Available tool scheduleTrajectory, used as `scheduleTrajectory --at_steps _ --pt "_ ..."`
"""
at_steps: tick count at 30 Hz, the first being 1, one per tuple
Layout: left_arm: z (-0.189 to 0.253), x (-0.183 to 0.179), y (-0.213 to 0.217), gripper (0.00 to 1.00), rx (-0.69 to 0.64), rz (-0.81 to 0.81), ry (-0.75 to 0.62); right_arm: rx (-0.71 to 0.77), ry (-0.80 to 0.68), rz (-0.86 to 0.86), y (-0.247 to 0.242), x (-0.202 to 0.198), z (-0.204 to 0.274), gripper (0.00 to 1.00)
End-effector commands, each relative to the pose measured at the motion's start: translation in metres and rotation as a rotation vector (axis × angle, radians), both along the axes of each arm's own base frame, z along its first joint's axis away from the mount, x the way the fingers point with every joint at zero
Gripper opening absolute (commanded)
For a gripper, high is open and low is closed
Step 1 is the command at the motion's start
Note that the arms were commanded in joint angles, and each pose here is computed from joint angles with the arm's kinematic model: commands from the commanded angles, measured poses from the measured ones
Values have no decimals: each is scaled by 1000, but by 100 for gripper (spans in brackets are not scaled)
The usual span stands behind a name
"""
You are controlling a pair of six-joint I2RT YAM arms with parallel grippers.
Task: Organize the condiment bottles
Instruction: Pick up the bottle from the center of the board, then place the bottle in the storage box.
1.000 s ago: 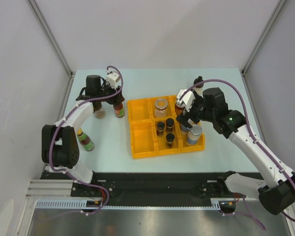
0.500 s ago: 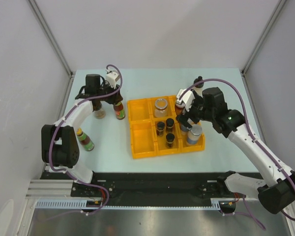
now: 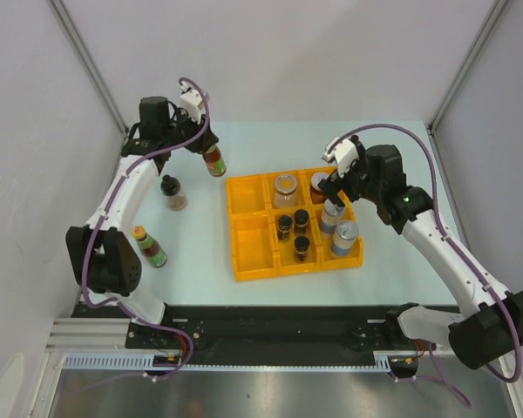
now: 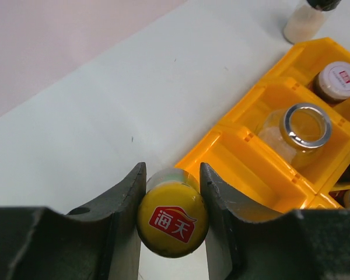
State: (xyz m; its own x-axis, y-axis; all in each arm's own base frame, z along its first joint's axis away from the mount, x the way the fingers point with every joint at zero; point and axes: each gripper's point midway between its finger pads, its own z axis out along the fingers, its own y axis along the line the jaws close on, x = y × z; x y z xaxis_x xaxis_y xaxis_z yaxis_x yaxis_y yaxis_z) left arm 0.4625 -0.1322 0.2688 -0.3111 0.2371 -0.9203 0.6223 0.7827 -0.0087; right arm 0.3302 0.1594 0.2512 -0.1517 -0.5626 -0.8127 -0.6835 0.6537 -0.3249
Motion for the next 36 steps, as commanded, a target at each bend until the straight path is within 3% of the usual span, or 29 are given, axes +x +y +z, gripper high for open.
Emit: scheduleTrajectory --at_steps 1,11,17,27,30,31,36 --pt "60 -15 -38 0 -69 -118 -125 54 -139 -242 -40 52 29 100" --pt "12 -26 -106 0 -42 -236 -52 90 -154 -416 -101 107 23 100" --pt "-16 -8 -115 0 -20 -222 -31 170 -142 -476 -130 144 12 100" --pt "-42 4 -122 0 -14 -225 -10 280 -162 -445 -124 197 15 100" --pt "-51 6 -124 21 -13 -231 4 306 -119 -456 -120 215 -4 100" --pt "-54 6 -125 37 -11 -232 10 318 -124 -457 -120 222 -1 100" --pt "-65 2 -126 60 -9 -251 40 330 -16 -466 -112 252 -40 100"
